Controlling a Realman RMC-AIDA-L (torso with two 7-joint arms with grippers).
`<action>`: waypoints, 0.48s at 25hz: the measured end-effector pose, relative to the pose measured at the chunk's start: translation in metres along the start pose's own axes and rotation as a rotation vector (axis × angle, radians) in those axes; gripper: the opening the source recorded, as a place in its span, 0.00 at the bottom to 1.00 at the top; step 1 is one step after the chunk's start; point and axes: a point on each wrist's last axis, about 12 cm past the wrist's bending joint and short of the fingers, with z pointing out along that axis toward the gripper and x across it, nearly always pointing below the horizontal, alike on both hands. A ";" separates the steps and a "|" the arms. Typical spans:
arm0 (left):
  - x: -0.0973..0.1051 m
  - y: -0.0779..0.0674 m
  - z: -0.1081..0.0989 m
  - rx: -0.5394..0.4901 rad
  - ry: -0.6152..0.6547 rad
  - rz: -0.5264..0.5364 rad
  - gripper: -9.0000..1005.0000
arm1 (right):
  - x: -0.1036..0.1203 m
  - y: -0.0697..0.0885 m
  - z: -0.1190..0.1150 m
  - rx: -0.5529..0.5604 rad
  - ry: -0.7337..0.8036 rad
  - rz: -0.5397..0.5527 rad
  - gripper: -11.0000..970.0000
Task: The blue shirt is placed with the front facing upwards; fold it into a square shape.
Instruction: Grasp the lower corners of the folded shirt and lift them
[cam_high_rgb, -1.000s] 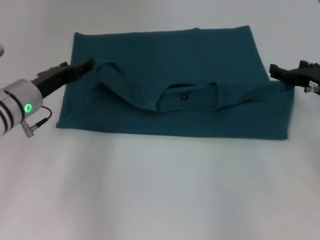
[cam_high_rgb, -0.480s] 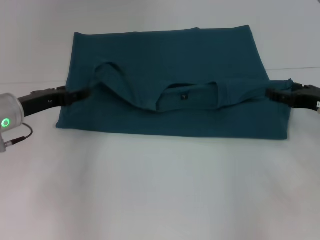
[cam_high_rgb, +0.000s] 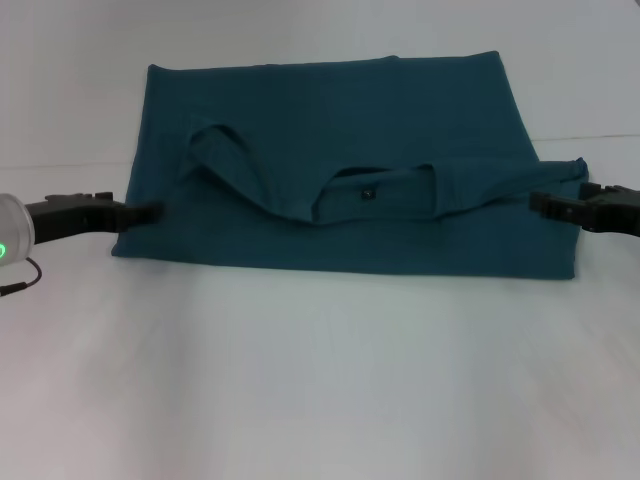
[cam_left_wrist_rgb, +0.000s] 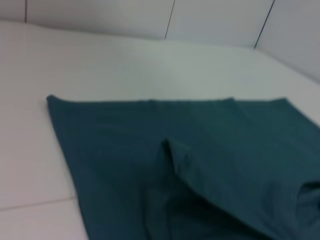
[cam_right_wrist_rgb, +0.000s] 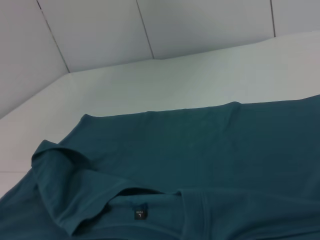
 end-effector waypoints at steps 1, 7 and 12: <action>0.000 -0.001 0.001 -0.007 0.020 0.009 0.85 | 0.000 0.000 0.000 -0.003 0.001 0.002 0.96; 0.000 -0.004 0.009 -0.047 0.088 0.065 0.85 | 0.000 0.002 -0.001 -0.019 0.004 0.005 0.96; -0.001 -0.004 0.015 -0.099 0.113 0.092 0.84 | -0.001 0.003 0.000 -0.025 0.004 0.001 0.96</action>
